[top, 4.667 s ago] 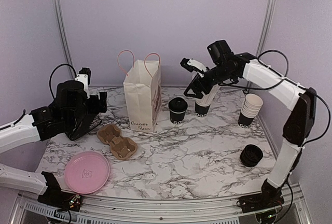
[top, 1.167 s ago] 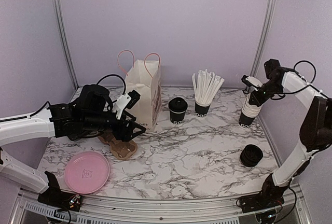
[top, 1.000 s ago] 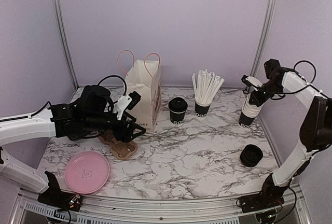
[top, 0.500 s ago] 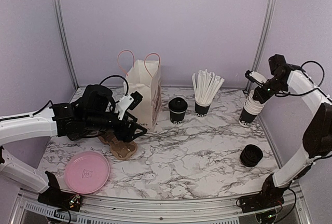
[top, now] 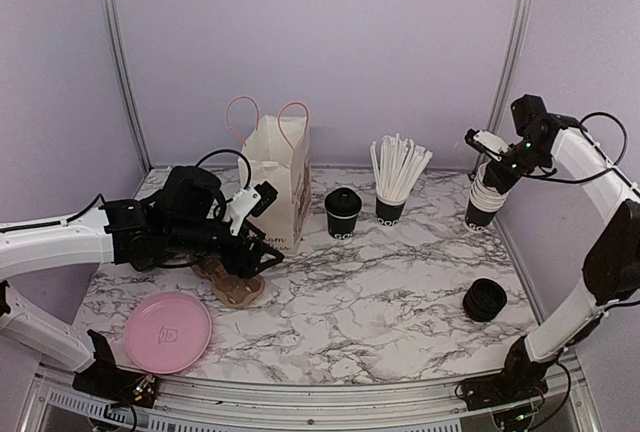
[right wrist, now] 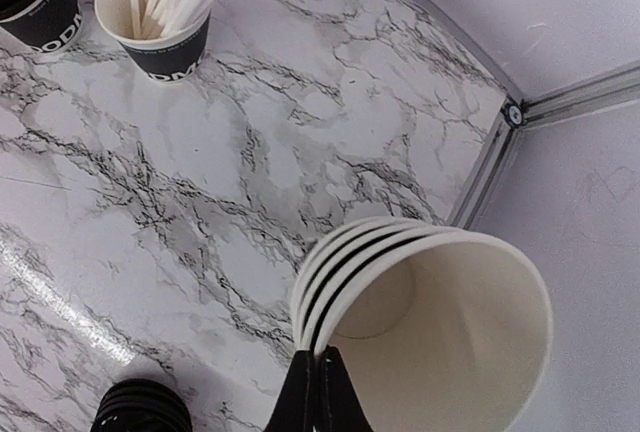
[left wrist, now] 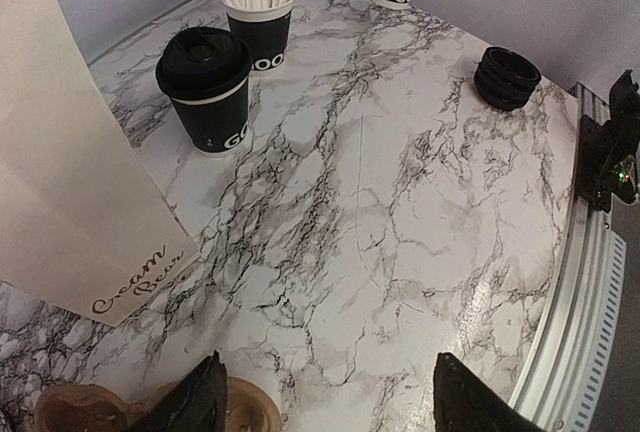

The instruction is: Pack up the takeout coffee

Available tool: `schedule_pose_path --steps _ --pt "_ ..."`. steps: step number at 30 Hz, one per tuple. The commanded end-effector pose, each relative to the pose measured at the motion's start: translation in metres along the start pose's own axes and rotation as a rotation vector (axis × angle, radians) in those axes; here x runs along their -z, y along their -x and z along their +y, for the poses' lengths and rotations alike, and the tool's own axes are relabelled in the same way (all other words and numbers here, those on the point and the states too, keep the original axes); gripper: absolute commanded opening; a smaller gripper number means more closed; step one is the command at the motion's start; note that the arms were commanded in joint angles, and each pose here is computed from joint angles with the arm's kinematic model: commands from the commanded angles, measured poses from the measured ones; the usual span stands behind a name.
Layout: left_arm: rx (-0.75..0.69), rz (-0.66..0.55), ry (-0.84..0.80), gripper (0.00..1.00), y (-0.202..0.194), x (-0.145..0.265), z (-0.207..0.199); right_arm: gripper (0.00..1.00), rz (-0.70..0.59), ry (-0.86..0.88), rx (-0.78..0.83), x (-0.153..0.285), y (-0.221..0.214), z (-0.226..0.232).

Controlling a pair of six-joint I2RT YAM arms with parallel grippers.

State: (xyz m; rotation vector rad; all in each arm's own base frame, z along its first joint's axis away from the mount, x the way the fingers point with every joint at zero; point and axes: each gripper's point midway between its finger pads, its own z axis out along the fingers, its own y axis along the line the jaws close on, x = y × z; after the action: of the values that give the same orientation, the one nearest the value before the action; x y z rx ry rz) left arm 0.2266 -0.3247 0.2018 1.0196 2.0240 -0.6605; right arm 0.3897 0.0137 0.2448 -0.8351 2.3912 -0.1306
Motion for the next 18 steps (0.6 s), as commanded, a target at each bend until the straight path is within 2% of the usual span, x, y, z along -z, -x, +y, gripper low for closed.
schedule_pose_path --steps 1,3,4,6,7,9,11,13,15,18 --pt "-0.016 -0.015 0.006 0.71 0.011 0.005 -0.002 0.00 -0.059 0.111 0.027 0.017 0.013 0.014" --pt "-0.016 -0.010 0.009 0.71 0.011 0.004 -0.001 0.00 0.038 -0.197 0.045 0.015 0.008 -0.016" --pt "-0.016 -0.007 0.004 0.71 0.011 0.004 -0.002 0.00 0.015 -0.227 0.070 0.016 0.009 -0.017" --pt "-0.016 -0.004 -0.002 0.71 0.010 0.004 -0.004 0.00 -0.135 0.109 0.042 0.028 0.022 0.020" --pt "-0.016 -0.002 -0.002 0.71 0.009 0.003 -0.004 0.00 -0.097 0.083 -0.029 0.026 0.018 0.008" --pt "-0.016 0.003 -0.006 0.71 0.009 0.002 -0.005 0.00 0.029 -0.140 0.036 0.010 0.006 -0.013" --pt "-0.018 0.004 -0.013 0.71 0.009 0.002 -0.006 0.00 -0.056 -0.017 0.048 0.009 0.013 0.005" --pt "-0.020 0.006 -0.008 0.71 0.008 0.002 -0.007 0.00 -0.024 -0.090 0.010 0.006 0.009 -0.009" --pt "-0.021 0.009 -0.004 0.71 0.007 0.002 -0.007 0.00 -0.060 -0.003 0.024 0.009 0.018 0.004" --pt "-0.022 0.012 -0.002 0.71 0.006 0.002 -0.007 0.00 -0.053 -0.103 0.025 0.014 0.020 -0.011"
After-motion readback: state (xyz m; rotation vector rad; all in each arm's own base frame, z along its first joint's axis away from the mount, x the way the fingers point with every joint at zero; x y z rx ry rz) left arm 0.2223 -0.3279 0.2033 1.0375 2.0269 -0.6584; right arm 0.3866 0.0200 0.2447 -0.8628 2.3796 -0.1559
